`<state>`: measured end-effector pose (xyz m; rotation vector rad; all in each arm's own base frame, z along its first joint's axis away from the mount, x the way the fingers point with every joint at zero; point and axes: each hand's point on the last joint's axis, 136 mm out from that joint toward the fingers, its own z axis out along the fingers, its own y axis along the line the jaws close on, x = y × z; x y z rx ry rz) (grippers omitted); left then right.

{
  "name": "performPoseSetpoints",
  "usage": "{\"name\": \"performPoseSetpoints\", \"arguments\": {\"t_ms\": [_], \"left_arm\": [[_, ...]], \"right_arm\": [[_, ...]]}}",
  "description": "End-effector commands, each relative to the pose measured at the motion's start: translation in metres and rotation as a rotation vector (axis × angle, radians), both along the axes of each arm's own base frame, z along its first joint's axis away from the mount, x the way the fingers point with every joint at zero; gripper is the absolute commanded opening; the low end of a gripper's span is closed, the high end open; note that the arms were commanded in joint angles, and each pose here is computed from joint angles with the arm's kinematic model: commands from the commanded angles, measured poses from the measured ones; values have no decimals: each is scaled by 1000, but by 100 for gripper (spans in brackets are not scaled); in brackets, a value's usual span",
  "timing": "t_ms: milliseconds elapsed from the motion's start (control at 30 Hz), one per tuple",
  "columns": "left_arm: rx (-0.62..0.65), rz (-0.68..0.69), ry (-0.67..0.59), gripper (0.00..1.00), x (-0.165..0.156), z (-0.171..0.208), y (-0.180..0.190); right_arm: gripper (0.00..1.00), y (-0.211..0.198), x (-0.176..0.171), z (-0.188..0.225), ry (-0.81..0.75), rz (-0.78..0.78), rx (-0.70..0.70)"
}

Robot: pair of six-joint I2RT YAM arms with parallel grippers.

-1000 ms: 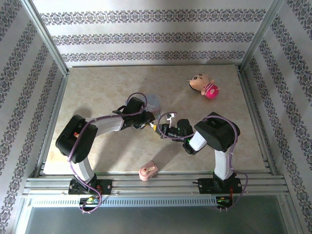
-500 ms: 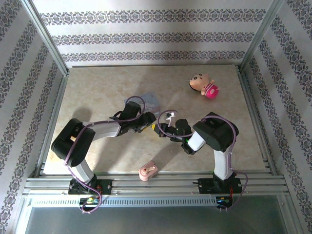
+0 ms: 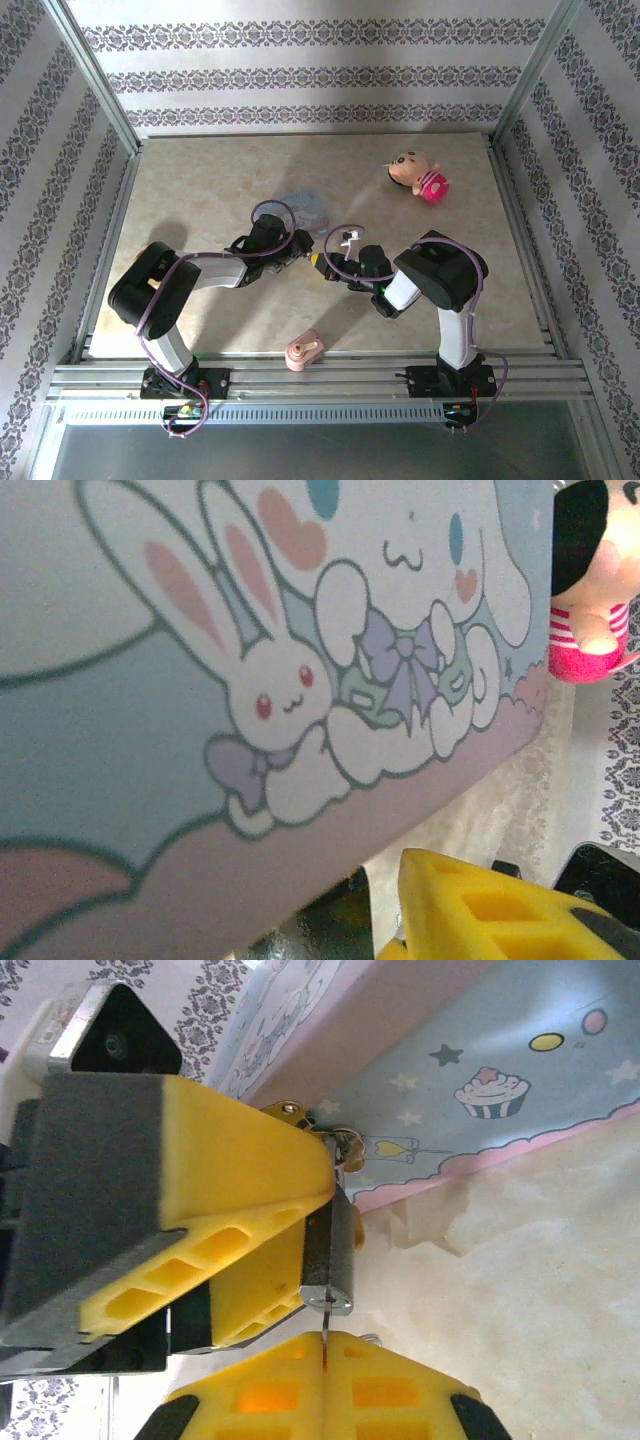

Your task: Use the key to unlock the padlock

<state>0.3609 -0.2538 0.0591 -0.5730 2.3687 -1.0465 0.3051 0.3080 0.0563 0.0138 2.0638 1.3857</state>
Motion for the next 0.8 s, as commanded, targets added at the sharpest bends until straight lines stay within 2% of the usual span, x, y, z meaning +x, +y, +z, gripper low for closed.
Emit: {"name": "performPoseSetpoints", "arguments": {"t_ms": [0,100,233,767], "left_arm": [[-57,7,-67,41,12,13,-8],[-58,10,-60,33,10,11,-7],[-52,15,-55,30,6,11,-4],[-86,26,-69,33,-5,17,3]], "right_arm": [[0,7,3,11,-31,0,38],[0,6,3,10,-26,-8,37],[0,4,4,8,-16,-23,36],[1,-3,18,4,42,-97,71]]}}
